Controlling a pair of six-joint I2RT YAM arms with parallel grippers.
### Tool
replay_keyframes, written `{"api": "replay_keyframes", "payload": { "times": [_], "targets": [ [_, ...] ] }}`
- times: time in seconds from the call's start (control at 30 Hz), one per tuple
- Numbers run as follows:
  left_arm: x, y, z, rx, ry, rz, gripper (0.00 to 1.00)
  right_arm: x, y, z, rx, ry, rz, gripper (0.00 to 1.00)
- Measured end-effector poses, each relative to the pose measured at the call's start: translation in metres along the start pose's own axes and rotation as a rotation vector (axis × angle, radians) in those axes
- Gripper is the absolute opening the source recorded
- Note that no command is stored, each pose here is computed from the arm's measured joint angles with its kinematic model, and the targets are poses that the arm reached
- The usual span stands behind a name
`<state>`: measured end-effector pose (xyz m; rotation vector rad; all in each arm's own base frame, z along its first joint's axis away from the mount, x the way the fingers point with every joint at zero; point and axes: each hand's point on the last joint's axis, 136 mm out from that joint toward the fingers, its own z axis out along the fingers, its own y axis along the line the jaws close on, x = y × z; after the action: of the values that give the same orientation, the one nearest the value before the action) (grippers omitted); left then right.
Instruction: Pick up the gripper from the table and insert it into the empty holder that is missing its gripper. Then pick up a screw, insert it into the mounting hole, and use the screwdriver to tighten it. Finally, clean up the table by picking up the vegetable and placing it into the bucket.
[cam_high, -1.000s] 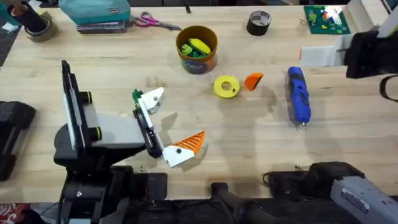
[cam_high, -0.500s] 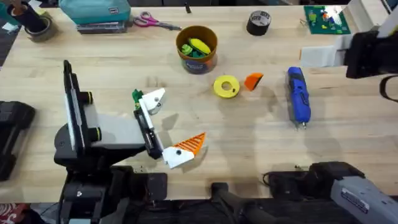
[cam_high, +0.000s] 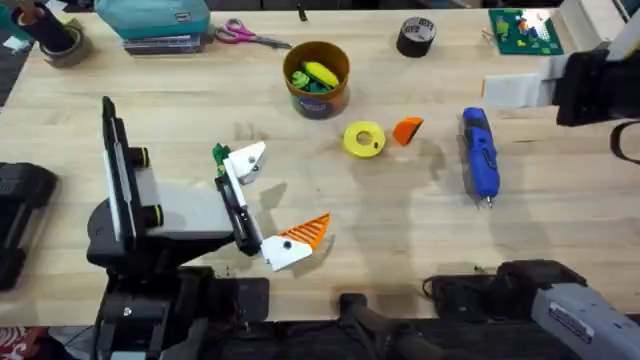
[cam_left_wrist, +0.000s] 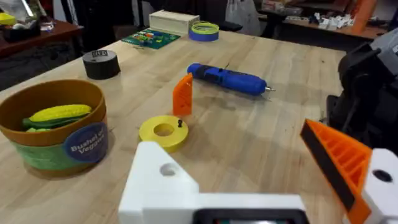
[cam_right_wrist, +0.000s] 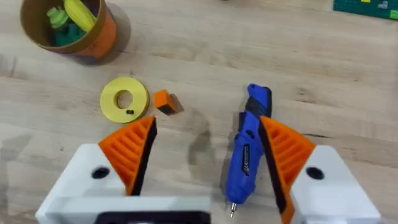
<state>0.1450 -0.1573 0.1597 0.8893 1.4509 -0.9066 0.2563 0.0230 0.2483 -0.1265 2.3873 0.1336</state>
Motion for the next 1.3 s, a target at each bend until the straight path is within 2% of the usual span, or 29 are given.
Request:
{"api": "replay_keyframes", "payload": {
  "times": [0.63,0.83,1.03,1.3],
  "targets": [
    [0.000,0.000,0.000,0.000,0.000,0.000,0.985,-0.001,0.003,-0.002,-0.016,0.000,-0.001,0.997],
    [0.000,0.000,0.000,0.000,0.000,0.000,0.985,-0.007,0.014,-0.019,-0.047,0.084,-0.011,0.997],
    [0.000,0.000,0.000,0.000,0.000,0.000,0.985,-0.027,0.041,-0.025,-0.114,0.172,-0.098,0.997],
    [0.000,0.000,0.000,0.000,0.000,0.000,0.985,-0.015,0.073,-0.005,-0.149,0.294,-0.247,0.997]
  ]
}}
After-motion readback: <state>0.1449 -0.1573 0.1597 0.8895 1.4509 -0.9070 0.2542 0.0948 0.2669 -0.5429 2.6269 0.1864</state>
